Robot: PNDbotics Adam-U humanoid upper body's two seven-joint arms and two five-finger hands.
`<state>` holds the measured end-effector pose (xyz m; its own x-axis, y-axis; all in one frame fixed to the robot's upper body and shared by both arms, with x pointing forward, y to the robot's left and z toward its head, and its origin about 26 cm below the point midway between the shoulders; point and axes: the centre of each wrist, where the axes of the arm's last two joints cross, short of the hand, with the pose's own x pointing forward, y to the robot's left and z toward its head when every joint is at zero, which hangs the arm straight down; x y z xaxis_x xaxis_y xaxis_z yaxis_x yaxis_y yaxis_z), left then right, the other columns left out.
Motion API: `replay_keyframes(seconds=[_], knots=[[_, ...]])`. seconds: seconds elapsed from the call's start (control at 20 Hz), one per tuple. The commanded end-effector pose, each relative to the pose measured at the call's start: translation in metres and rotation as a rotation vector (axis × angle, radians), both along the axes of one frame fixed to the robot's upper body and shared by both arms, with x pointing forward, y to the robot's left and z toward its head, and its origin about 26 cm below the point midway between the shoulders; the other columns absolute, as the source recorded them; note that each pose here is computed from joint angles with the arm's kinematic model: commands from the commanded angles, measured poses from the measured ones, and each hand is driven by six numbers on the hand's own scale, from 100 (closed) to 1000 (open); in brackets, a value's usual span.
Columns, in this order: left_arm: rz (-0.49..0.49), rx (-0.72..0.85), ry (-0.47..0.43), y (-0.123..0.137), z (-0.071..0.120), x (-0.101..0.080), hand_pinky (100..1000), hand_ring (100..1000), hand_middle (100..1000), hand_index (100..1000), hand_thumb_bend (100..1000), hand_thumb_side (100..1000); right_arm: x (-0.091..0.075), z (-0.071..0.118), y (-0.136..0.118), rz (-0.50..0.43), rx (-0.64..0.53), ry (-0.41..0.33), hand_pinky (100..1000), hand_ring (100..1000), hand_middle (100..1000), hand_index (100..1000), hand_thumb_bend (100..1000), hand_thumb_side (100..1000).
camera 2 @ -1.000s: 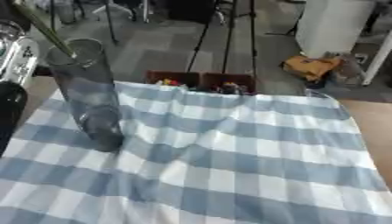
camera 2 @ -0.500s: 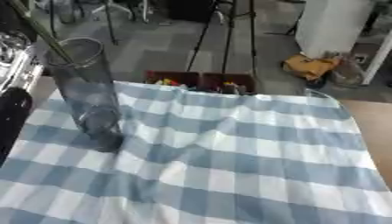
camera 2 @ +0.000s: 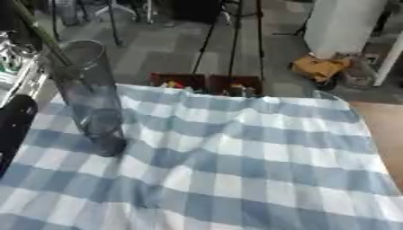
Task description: Arrange flowers into the vase.
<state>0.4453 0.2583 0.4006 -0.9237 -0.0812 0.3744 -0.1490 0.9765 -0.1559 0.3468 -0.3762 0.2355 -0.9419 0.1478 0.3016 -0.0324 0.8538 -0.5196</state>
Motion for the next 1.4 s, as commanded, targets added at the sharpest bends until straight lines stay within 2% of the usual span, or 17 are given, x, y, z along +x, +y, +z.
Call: replay_keyframes(seconds=[0.05, 0.2, 0.3, 1.1, 1.4], knots=[[0.025, 0.017, -0.018, 0.003, 0.012, -0.005, 100, 100, 141, 110, 100, 807, -0.005, 0.012, -0.008, -0.010, -0.040, -0.035, 778, 564, 472, 765, 100, 1000], [0.050, 0.028, 0.003, 0.006, 0.012, -0.004, 100, 177, 224, 118, 100, 823, -0.005, 0.012, -0.008, -0.011, -0.040, -0.030, 779, 564, 472, 765, 100, 1000], [0.069, 0.040, 0.016, 0.007, 0.012, -0.005, 100, 194, 238, 124, 100, 829, -0.006, 0.011, -0.009, -0.013, -0.039, -0.027, 779, 564, 471, 765, 100, 1000], [0.248, 0.142, 0.048, 0.025, 0.015, -0.009, 100, 184, 226, 129, 100, 746, -0.009, 0.006, -0.012, -0.028, -0.034, 0.000, 779, 562, 468, 765, 100, 1000], [0.300, 0.151, 0.059, 0.030, 0.011, -0.008, 100, 186, 230, 152, 100, 788, -0.010, 0.006, -0.012, -0.029, -0.026, 0.004, 776, 562, 467, 765, 100, 1000]])
